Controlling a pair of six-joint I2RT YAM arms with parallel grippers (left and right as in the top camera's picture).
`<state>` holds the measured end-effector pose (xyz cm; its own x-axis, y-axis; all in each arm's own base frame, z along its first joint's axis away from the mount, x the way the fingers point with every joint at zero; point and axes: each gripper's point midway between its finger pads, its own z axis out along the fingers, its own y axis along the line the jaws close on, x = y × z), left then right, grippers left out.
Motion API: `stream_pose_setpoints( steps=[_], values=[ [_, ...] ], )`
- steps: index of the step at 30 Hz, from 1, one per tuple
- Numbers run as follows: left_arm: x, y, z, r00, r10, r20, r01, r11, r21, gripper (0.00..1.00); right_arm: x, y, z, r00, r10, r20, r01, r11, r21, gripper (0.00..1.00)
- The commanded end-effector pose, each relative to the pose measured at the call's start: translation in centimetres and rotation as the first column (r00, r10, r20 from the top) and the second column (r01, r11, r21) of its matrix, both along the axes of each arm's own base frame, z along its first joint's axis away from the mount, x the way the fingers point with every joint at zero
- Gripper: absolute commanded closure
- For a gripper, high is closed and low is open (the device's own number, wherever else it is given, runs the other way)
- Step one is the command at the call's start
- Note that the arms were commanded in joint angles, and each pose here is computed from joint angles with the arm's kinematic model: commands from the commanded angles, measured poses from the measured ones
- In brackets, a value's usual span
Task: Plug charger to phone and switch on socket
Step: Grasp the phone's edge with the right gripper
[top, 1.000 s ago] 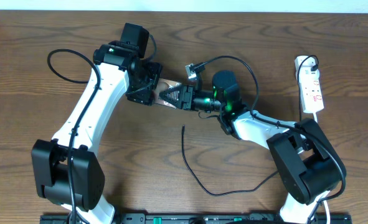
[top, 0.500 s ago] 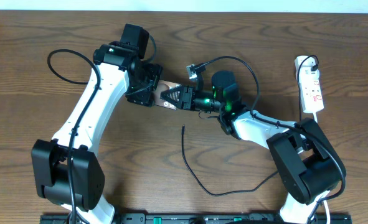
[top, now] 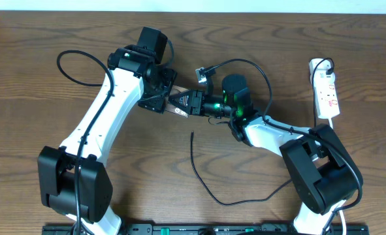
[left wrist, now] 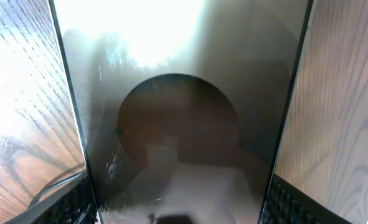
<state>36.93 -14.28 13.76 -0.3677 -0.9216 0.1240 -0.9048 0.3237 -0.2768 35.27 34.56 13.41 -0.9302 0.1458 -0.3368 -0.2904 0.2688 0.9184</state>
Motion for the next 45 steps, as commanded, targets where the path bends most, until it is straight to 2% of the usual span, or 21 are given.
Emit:
stream_pose_setpoints(
  steps=[1,5,15,20,41,43,45],
  values=[
    [0.60,0.34,1.78,0.998,0.018,0.055,-0.019,1.000,0.005,0.93,-0.13,0.50,0.56,1.000,0.010,0.002,-0.010,1.000,0.019,0.66],
    [0.60,0.34,1.78,0.998,0.018,0.055,-0.018,1.000,0.005,0.93,-0.47,0.97,0.86,1.000,0.021,0.016,-0.021,0.999,0.027,0.73],
    [0.58,0.28,1.79,0.998,0.017,0.054,-0.017,1.000,0.002,0.93,-0.66,1.24,0.90,1.000,0.024,0.019,-0.025,0.999,0.028,0.73],
    [0.67,0.25,1.82,0.998,0.017,0.058,-0.017,1.000,0.001,0.92,-0.67,1.24,0.89,1.000,0.025,0.019,-0.025,0.999,0.027,0.80],
    [0.65,0.26,1.81,0.998,0.017,0.057,-0.017,1.000,0.001,0.92,-0.67,1.24,0.89,1.000,0.025,0.019,-0.025,0.999,0.027,0.93],
    [0.64,0.26,1.81,0.998,0.017,0.057,-0.017,1.000,0.001,0.88,-0.67,1.24,0.89,1.000,0.025,0.019,-0.025,0.999,0.027,0.93],
    [0.64,0.26,1.81,0.998,0.017,0.057,-0.017,1.000,0.001,0.75,-0.67,1.24,0.89,1.000,0.025,0.019,-0.025,0.999,0.027,0.94]
  ],
)
